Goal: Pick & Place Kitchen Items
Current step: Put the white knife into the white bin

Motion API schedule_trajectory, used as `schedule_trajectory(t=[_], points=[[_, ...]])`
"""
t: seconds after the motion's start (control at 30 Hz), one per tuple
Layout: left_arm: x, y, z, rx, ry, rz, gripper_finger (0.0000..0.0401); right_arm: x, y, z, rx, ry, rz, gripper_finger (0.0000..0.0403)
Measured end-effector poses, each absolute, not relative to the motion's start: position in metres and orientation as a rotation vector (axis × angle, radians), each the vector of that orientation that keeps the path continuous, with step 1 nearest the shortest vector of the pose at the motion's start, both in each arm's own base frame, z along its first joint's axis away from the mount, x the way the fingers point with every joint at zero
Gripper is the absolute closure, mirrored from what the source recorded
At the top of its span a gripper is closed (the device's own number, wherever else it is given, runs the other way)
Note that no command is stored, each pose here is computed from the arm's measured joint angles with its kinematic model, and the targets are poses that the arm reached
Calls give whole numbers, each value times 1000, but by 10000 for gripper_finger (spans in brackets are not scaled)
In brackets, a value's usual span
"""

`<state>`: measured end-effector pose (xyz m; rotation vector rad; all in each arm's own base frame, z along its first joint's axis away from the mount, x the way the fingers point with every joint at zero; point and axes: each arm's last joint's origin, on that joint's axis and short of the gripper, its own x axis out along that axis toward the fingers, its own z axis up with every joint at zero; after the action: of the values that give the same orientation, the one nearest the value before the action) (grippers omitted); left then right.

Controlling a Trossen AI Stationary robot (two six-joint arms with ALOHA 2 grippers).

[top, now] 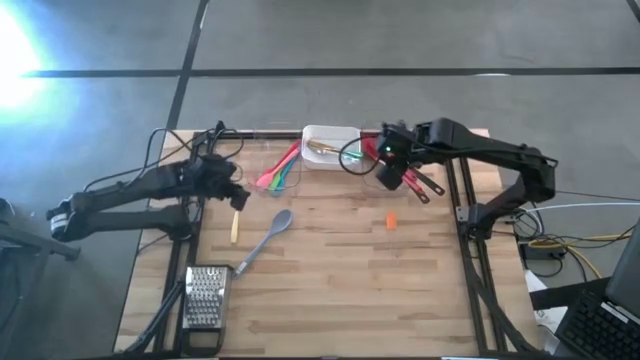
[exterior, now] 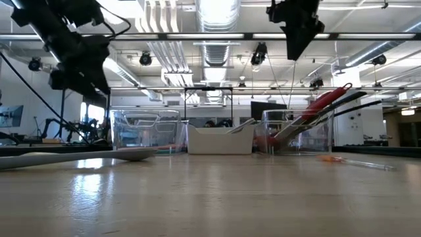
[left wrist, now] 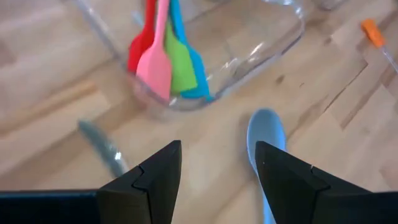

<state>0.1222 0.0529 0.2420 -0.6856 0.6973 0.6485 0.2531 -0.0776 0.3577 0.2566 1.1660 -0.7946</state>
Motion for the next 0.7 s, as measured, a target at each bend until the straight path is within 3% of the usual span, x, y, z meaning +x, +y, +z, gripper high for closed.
schedule_trajectory(t=[0.33,0.7], points=[[109,37,230,-836,903,755,193,240,-74,331,255,1207,-807,264],[130,13,211,-838,1072,753,209,240,-75,318,253,1214,-809,250]])
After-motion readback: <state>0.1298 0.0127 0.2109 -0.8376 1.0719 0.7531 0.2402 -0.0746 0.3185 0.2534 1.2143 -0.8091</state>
